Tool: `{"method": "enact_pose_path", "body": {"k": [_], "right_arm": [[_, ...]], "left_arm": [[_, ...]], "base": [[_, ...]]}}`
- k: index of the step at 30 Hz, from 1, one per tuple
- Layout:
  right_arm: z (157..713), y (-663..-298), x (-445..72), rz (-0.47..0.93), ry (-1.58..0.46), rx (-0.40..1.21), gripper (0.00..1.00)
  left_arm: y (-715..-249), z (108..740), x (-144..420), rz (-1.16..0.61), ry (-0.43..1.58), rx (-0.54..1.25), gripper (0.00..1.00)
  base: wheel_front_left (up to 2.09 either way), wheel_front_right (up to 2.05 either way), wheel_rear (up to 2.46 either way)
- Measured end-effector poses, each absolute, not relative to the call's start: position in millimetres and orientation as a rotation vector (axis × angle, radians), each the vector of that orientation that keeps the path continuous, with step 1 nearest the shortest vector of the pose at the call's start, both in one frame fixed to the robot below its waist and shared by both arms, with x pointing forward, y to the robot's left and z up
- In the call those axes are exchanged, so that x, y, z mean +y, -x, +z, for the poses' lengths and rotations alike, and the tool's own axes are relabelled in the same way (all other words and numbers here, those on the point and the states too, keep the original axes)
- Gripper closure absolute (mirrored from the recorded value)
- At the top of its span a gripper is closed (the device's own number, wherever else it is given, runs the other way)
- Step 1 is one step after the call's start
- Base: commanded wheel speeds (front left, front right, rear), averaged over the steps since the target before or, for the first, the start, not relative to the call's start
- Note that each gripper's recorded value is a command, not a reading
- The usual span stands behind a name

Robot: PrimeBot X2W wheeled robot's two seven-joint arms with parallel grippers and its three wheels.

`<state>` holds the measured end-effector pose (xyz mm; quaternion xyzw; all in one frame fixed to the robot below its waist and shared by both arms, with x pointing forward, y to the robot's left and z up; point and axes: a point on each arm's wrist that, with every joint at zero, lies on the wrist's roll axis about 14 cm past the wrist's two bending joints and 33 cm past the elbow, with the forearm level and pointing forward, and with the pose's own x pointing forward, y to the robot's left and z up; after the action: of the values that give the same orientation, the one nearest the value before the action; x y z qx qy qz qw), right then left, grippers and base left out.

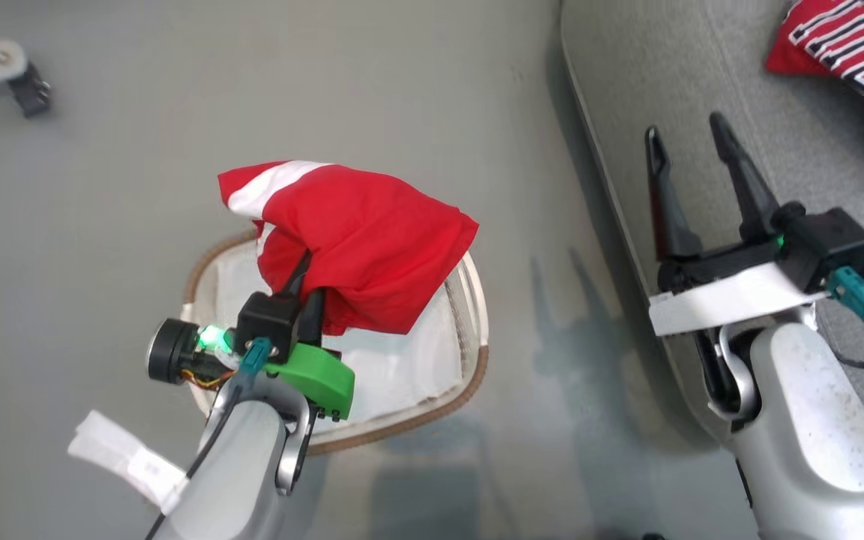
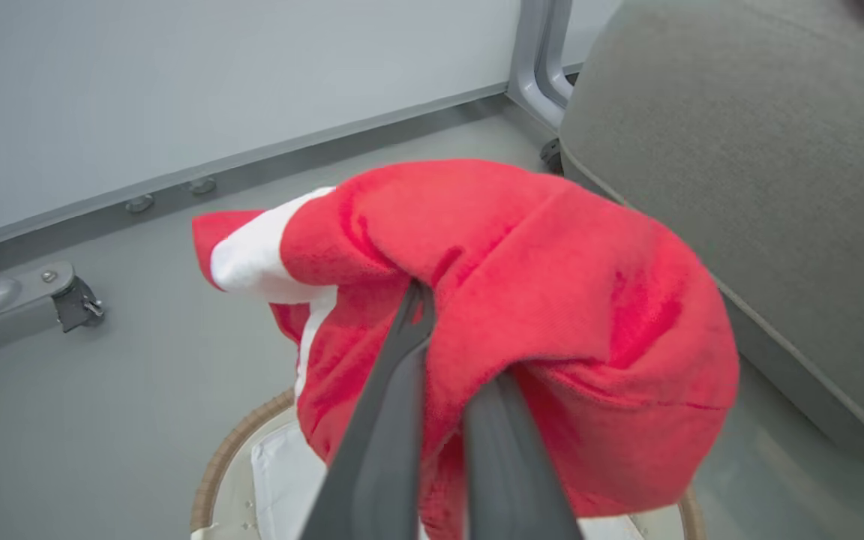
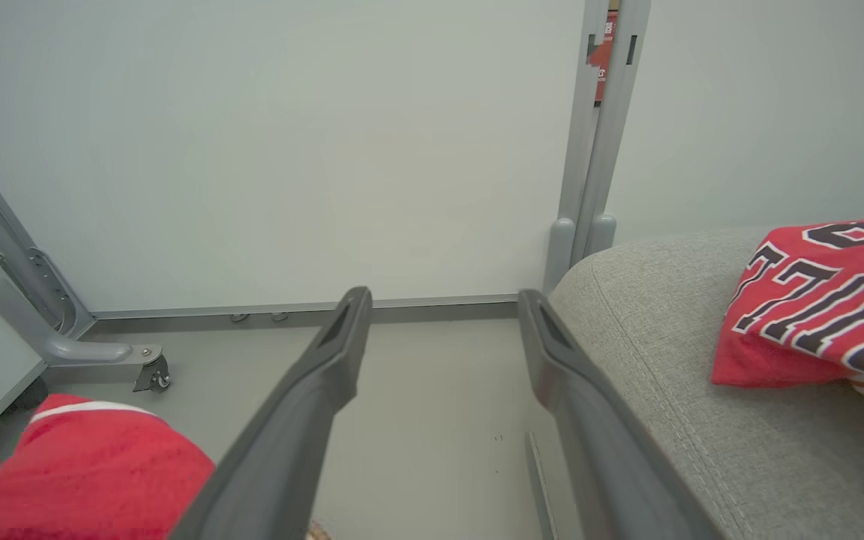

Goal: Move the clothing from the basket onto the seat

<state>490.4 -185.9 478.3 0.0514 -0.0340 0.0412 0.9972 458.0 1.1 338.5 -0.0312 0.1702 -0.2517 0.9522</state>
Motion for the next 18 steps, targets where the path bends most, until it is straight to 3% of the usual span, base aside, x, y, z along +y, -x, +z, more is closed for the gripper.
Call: {"method": "enact_pose_path", "body": {"k": [18], "right_arm": [[532.4, -429.4, -144.3, 0.18, -0.146, -0.156, 0.0]], "left_arm": [[-443.9, 538.7, 63.5, -0.348, 0.081, -0.173, 1.0]], "base": [[0.0, 0.0, 0.0]]}}
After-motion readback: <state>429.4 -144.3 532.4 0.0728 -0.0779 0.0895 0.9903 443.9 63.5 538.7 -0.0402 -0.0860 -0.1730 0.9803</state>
